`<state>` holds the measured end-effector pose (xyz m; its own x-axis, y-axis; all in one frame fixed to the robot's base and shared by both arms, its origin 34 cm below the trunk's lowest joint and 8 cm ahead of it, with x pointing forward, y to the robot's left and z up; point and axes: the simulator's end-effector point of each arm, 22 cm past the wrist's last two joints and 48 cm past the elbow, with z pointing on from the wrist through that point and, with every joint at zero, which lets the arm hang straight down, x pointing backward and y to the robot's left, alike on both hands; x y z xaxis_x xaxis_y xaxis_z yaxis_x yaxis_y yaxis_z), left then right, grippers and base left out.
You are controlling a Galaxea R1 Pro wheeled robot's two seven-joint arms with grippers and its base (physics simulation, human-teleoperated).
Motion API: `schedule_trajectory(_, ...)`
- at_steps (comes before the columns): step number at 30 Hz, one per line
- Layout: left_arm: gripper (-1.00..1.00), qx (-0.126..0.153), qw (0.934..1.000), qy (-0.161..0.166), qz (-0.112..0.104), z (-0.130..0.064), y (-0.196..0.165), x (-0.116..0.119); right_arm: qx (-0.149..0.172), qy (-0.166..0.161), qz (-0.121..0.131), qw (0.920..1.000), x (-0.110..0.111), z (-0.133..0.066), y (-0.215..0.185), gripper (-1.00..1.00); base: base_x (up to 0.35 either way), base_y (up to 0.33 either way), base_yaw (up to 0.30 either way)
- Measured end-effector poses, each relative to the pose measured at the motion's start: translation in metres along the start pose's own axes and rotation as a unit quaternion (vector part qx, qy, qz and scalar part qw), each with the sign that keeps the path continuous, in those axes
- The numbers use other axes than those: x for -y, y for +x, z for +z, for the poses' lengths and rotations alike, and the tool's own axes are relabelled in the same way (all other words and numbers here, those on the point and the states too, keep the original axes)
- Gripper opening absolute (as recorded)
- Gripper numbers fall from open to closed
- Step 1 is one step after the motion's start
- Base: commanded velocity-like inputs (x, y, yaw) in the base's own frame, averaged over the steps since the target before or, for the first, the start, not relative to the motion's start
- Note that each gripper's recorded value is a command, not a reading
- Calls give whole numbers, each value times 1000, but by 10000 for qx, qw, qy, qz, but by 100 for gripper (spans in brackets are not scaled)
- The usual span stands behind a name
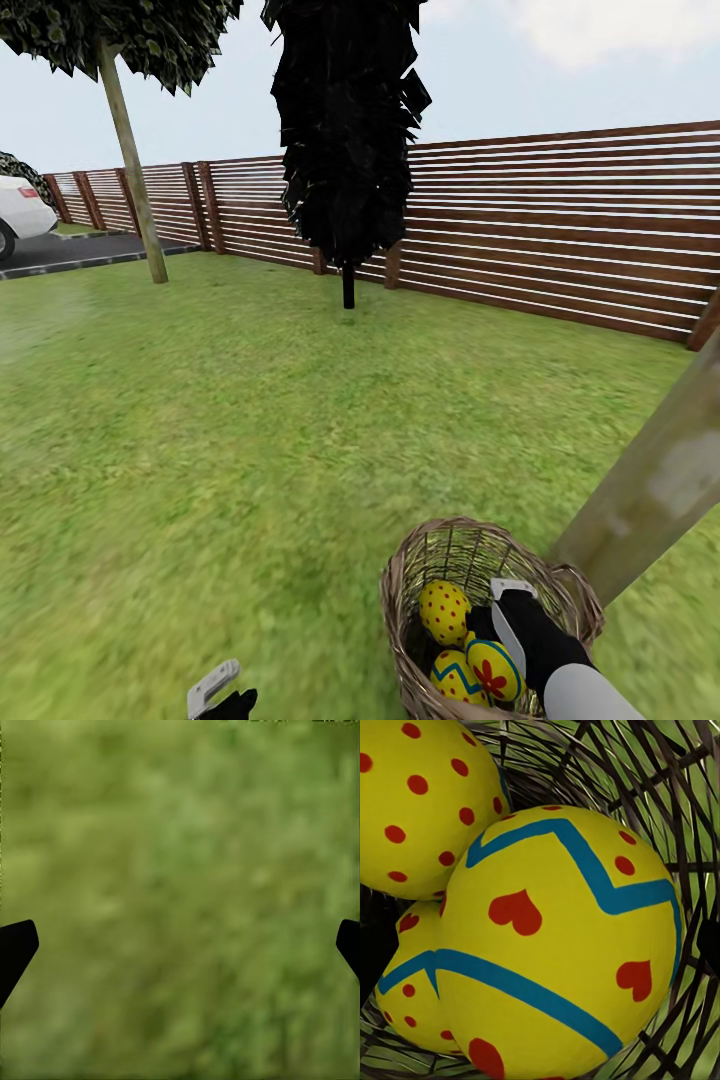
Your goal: Take the three Easter eggs out of the wicker basket on the lawn in the garden, then place them on the lawn next to a single tree (choose any tree) so that all three eggs are next to the same tree and none are left in the basket.
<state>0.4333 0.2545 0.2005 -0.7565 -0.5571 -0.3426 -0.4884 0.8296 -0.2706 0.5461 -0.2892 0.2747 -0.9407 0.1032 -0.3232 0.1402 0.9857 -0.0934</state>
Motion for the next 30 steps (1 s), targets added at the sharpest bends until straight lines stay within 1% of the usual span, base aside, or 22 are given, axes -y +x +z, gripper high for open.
schedule_trajectory(2,100,52,10000,32,6,0,-6,0,0,-2,0,10000,0,0,0,100,0,0,0)
schedule_trajectory(3,100,108,9999,105,10,-1,-12,3,0,-2,0,10000,0,0,0,100,0,0,0)
schedule_trajectory(4,100,196,9995,254,3,-2,-21,10,0,-1,-1,10000,0,0,0,100,0,0,0)
schedule_trajectory(6,100,447,9962,753,-17,-7,-48,32,0,0,0,10000,0,0,0,100,0,0,0)
schedule_trajectory(7,100,607,9882,1403,31,-16,-70,53,1,0,0,10000,0,0,0,100,0,0,0)
schedule_trajectory(8,100,638,9824,1754,70,-22,-75,64,0,0,0,10000,0,0,0,100,0,0,0)
schedule_trajectory(9,100,664,9704,2321,111,-34,-80,83,0,0,0,10000,0,0,0,100,0,0,0)
schedule_trajectory(10,100,693,9541,2912,123,-48,-83,103,0,0,0,10000,0,0,0,100,0,0,0)
schedule_trajectory(11,100,745,9365,3425,93,-64,-88,119,0,0,0,10000,0,0,0,100,0,0,0)
schedule_trajectory(13,100,856,9155,3932,23,-82,-96,132,0,0,0,10000,0,0,0,100,0,0,0)
schedule_trajectory(14,100,917,9068,4114,-5,-90,-100,136,0,0,0,10000,0,0,0,100,0,0,0)
schedule_trajectory(15,100,971,8997,4255,-24,-96,-104,138,0,0,0,10000,0,0,0,100,0,0,0)
schedule_trajectory(16,100,1026,8906,4431,-39,-102,-107,140,0,0,0,10000,0,2,1,100,0,0,0)
schedule_trajectory(17,100,1041,8879,4482,-40,-103,-106,140,0,-1,0,10000,0,4,3,100,0,0,0)
schedule_trajectory(19,100,1060,8852,4529,-43,-102,-105,139,0,-1,0,10000,-1,8,5,100,0,0,0)
schedule_trajectory(21,100,1085,8858,4511,-16,-99,-107,130,1,7,1,10000,0,12,8,100,0,0,0)
schedule_trajectory(25,100,1068,8904,4424,9,-93,-108,116,-57,25,-6,10000,2,18,14,100,0,0,0)
schedule_trajectory(30,100,1074,8871,4489,6,-95,-109,116,-57,51,-11,10000,5,19,14,100,0,0,0)
